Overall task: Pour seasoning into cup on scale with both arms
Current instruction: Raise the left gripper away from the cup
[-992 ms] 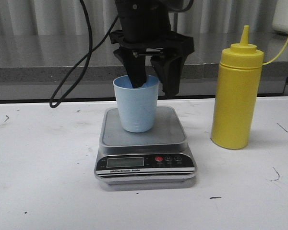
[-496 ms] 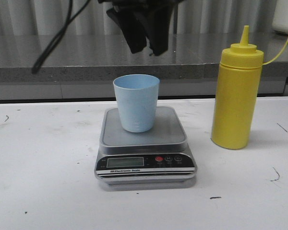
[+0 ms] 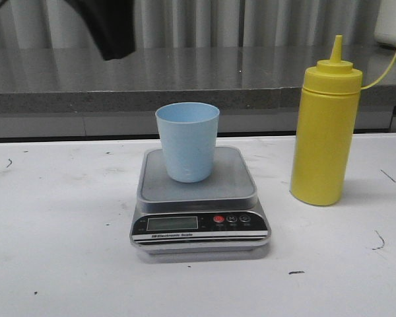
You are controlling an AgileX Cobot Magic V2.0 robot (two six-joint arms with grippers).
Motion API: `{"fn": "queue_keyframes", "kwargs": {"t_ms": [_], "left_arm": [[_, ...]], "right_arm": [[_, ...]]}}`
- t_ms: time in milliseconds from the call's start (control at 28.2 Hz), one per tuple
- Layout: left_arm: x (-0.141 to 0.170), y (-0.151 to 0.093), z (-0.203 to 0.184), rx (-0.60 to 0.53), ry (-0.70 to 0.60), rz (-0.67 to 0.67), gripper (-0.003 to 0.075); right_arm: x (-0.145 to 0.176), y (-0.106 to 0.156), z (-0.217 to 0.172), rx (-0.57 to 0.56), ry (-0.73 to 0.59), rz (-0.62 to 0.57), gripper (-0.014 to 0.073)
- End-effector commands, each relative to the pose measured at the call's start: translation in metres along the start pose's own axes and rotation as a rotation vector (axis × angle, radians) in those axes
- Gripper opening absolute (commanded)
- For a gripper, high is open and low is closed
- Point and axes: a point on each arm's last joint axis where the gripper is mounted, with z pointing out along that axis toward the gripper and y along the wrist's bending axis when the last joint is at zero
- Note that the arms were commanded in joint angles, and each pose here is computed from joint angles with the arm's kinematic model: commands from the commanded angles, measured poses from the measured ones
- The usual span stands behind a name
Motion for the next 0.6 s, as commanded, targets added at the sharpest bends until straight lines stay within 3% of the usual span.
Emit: {"fn": "queue_keyframes", "kwargs": {"t_ms": [0,283,567], "left_arm": [[0.023,0.013,-0.038,-0.024,-0.069,-0.066,-0.002],[0.079,0.051,-0.059,-0.131,-0.247,-0.285,-0.002],[0.152,0.062,-0.082,-0.272,-0.444,-0.42,-0.002]], "right_arm": [[-0.019,0.0,-0.002,0.004,-0.108,0.001,0.0647],[-0.019,0.0,-0.002,0.004,-0.108,0.001,0.0647],[-0.019,0.0,-0.002,0.004,-0.108,0.001,0.0647]]}}
